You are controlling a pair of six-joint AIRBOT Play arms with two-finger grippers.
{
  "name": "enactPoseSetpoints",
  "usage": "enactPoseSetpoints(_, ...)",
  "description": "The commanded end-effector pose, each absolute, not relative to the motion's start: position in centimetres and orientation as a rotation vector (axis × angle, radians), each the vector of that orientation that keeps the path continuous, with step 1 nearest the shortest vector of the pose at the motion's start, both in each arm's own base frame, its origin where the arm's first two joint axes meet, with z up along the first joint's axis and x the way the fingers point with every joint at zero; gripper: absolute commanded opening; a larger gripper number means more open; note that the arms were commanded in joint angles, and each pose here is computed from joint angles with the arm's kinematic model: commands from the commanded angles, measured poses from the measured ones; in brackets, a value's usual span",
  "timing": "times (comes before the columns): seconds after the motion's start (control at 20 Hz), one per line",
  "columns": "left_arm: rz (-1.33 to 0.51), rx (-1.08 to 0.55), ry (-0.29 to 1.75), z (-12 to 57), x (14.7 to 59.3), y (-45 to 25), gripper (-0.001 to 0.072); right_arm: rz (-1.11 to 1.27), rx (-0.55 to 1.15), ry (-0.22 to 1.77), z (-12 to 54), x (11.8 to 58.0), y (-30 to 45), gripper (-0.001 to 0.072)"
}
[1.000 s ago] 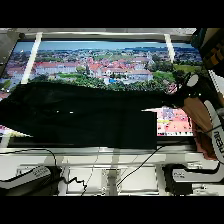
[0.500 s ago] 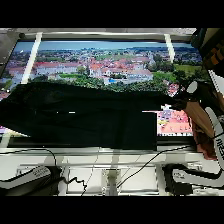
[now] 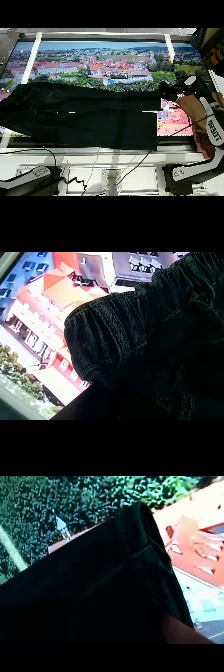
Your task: Fold the clothes and pants, and hang the long-sleeved shirts on hangers.
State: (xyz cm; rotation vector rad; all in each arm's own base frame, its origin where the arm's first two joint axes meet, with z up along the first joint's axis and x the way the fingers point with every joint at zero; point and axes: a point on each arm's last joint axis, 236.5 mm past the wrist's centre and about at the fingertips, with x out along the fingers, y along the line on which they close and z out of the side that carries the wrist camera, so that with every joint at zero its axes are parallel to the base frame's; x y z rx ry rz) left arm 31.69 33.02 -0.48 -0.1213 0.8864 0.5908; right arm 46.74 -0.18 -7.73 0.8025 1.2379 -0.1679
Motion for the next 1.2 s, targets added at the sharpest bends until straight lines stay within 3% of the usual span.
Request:
enactPoseSetpoints(0.0, 0.59, -0.122, 0.888, -0.5, 31.7, 33.0, 0.004, -0.196, 0.918, 1.274, -9.5, 47.2, 0.5, 0.0453)
enactPoseSetpoints(0.05, 0.589, -0.122, 0.888, -0.5, 31.7, 33.0, 0.004, -0.195, 0.925, 1.267, -9.4, 47.4, 0.6, 0.0441)
enactPoseSetpoints(0.1, 0.589, -0.122, 0.888, -0.5, 31.7, 33.0, 0.004, -0.189, 0.946, 1.262, -9.3, 47.5, 0.9, 0.0376)
enactPoseSetpoints(0.15, 0.589, -0.123, 0.888, -0.5, 31.7, 33.0, 0.004, -0.186, 0.958, 1.258, -9.1, 47.7, 1.0, 0.0366)
enactPoseSetpoints(0.25, 0.588, -0.124, 0.889, -0.6, 31.7, 32.9, 0.004, -0.189, 0.963, 1.235, -9.0, 48.1, 0.8, 0.027)
enactPoseSetpoints(0.35, 0.59, -0.128, 0.889, -0.6, 31.7, 32.9, 0.0041, -0.19, 0.992, 1.187, -8.6, 49.2, 0.7, 0.0023)
enactPoseSetpoints(0.6, 0.589, -0.128, 0.889, -0.6, 31.7, 32.9, 0.004, -0.152, 1.206, 0.916, -3.1, 55.4, 0.5, 0.0026)
enactPoseSetpoints(0.8, 0.586, -0.211, 0.837, -0.3, 32.6, 32.3, 0.004, -0.193, 1.248, 0.678, 0.3, 59.2, -2.5, 0.0026)
enactPoseSetpoints(1.15, 0.582, -0.292, 0.791, -0.1, 33.5, 31.7, 0.004, -0.25, 1.228, 0.592, -1.7, 61.0, -3.2, 0.0026)
